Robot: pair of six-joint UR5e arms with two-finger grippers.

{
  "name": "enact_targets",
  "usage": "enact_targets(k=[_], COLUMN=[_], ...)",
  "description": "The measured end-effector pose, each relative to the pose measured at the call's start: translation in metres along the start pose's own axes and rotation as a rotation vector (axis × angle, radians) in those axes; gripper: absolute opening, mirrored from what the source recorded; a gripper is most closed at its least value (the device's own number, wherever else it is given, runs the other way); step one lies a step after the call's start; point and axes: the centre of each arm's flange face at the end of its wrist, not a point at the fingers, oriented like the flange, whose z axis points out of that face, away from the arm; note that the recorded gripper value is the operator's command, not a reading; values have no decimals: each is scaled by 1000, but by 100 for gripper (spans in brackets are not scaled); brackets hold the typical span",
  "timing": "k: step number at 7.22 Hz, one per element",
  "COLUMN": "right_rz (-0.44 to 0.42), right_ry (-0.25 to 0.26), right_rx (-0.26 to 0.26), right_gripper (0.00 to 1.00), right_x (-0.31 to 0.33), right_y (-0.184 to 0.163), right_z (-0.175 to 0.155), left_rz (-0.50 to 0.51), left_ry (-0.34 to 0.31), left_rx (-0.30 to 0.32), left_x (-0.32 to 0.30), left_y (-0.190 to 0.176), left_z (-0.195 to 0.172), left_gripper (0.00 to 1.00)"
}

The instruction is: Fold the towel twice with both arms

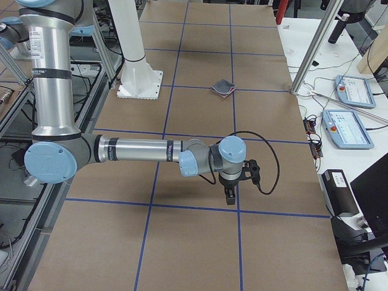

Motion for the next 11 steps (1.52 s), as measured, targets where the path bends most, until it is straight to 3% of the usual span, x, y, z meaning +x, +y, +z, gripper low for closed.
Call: enact_targets(k=[5, 11], right_rz=[8, 0], right_ry=[6, 5], right_rx=[-35, -32], right_gripper=[100, 100], right_x=[-34, -41], right_y=[-19, 6], right_z=[-20, -29], left_rz=[-143, -128], left_ry=[3, 1], left_rx=[-36, -12], left_x=[-38, -29], left_y=[-27, -27], left_z=[-7, -22], left_gripper=[100, 100])
